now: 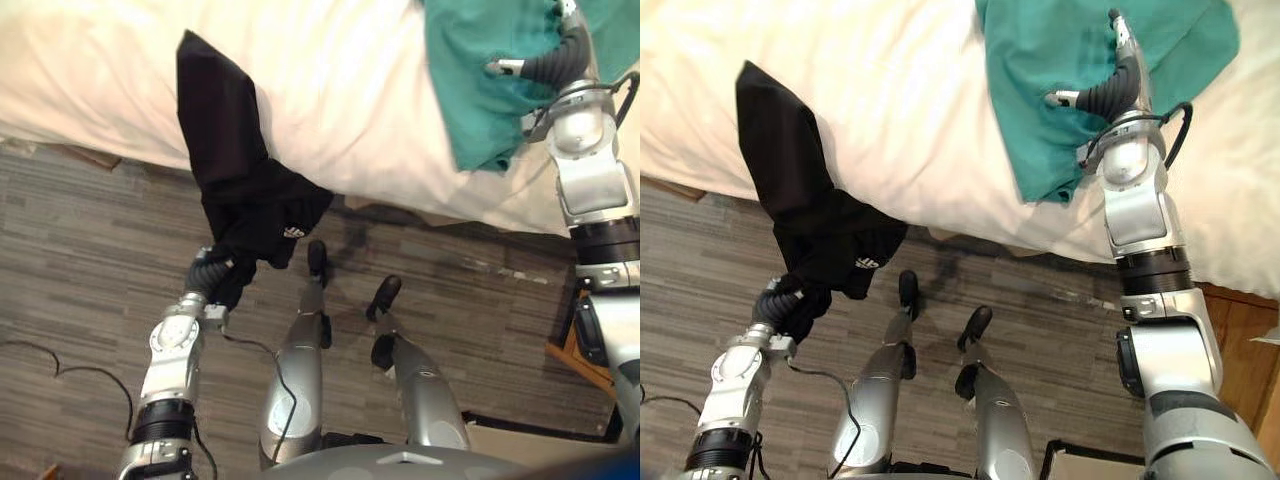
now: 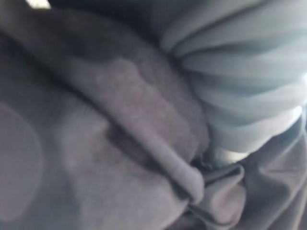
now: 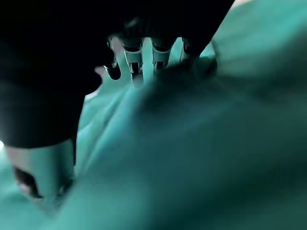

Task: Tidy the bed and pick cloth on bed and put in laundry

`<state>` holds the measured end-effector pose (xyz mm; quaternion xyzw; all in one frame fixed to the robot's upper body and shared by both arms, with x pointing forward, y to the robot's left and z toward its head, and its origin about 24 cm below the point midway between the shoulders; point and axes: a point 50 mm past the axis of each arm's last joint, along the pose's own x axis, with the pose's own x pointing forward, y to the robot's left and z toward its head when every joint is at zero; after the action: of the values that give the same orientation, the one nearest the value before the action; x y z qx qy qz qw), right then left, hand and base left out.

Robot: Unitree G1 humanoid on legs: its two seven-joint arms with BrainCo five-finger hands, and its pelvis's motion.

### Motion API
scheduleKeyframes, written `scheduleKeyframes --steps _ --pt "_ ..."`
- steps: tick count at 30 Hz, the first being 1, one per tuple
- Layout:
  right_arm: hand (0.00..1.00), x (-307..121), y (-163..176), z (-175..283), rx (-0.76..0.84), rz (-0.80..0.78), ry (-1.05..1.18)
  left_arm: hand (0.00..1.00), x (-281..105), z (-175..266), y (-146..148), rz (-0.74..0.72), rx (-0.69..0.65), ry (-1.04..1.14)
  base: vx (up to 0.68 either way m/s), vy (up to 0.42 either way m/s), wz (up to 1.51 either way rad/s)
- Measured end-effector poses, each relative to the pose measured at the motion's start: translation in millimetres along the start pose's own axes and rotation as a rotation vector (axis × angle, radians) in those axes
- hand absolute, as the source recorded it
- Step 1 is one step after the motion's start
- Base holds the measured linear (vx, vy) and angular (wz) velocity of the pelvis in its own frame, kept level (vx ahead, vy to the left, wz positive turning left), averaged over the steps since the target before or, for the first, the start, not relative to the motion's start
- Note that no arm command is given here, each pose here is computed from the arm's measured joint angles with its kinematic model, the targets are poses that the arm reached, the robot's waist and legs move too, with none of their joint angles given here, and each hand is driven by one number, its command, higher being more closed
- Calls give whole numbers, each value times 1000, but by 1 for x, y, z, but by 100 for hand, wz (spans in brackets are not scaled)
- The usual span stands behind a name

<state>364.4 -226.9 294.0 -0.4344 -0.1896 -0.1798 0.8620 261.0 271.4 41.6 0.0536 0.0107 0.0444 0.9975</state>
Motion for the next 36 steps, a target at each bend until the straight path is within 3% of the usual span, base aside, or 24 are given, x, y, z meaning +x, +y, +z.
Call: scheduleKeyframes --steps 2,3,11,17,22,29,36 --pt "0 4 -11 7 -72 4 -3 100 2 5 4 3 -12 -21 63 35 3" --pt "100 6 -14 7 -81 12 6 100 3 8 7 6 -26 -33 56 29 1" --pt "100 15 -30 3 75 51 11 100 2 13 12 13 -45 -83 20 4 0" --pt "100 -6 5 -29 306 105 24 100 1 14 14 41 -61 -87 69 -27 -11" --pt "100 -61 76 -63 510 219 126 100 -6 14 7 49 -69 -75 95 -43 -9" --pt "100 -160 156 -95 705 298 380 100 -25 -22 -37 20 -99 89 56 -11 -13" --pt "100 -263 188 -121 900 330 698 100 -52 -61 -64 -17 -152 340 64 14 -16"
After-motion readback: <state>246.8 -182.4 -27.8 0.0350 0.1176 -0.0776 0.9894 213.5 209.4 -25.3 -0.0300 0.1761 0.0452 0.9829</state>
